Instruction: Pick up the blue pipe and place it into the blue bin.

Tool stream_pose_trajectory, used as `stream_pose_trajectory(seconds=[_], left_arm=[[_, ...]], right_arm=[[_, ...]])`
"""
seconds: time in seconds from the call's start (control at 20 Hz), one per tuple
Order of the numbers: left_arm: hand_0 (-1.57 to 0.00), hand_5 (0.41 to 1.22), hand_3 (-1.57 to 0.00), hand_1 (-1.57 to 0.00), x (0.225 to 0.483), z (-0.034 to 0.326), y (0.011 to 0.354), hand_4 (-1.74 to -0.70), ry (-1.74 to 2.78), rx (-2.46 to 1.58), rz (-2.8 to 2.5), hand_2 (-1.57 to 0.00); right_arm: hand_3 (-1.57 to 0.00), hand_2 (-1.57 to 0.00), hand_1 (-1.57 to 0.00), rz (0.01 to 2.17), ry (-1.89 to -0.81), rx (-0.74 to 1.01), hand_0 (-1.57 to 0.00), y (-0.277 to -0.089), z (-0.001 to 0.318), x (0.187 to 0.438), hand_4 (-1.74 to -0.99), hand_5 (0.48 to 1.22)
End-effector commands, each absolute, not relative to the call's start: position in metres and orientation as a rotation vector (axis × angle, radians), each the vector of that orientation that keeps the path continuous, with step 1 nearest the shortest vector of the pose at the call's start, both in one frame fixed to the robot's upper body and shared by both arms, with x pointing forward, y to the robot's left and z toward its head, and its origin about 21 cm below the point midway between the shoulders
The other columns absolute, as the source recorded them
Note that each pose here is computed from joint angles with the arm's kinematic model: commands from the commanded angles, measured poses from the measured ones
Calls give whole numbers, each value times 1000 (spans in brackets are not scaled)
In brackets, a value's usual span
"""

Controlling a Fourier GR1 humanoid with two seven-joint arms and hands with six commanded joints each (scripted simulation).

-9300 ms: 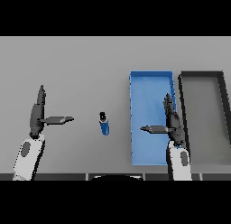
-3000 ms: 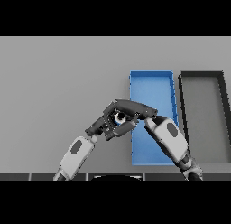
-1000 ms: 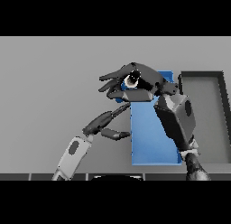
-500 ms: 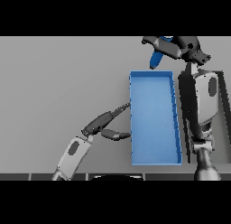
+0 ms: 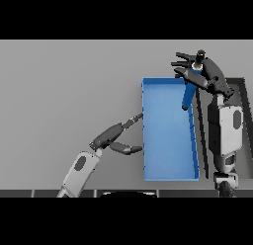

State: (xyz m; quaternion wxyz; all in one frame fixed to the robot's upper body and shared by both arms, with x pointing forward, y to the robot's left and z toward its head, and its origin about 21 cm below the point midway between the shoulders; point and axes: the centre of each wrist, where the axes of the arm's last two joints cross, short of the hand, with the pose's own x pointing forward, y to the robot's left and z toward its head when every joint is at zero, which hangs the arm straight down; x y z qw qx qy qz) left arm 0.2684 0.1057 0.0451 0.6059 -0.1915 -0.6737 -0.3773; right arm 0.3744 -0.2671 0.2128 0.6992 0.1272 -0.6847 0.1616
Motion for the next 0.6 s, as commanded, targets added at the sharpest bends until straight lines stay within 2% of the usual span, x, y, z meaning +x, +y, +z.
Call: stream_pose_trajectory(seconds=[0.0,0.1,0.3,0.35,0.5,0.55], left_arm=[[1,425,1,1,269,45,107,-879,-1548,-433,-870,1],[1,428,1,1,267,44,110,-880,-1555,-437,-880,1],[1,422,1,1,266,48,108,-888,-1551,-435,-878,1],[1,420,1,1,266,46,109,-887,-1546,-428,-884,1],[1,421,1,1,266,45,110,-883,-1559,-434,-881,1],[1,421,1,1,264,45,110,-883,-1553,-439,-880,1]], right_arm=[[-1571,-1571,-1571,335,-1500,266,-1571,-269,204,370,-1741,1221],[-1571,-1571,-1571,309,-1449,205,-1571,-277,189,362,-1741,1221],[-1521,-1571,-1571,249,-1305,77,-1571,-274,154,355,-1741,1221],[-1255,-1571,-1571,251,-1279,65,-1571,-269,147,352,-1741,1221],[-908,-1571,-1571,259,-1208,-21,-1571,-269,134,348,-1741,1221],[-847,-1571,-1548,256,-1162,-39,-1571,-267,123,346,-1741,1221]])
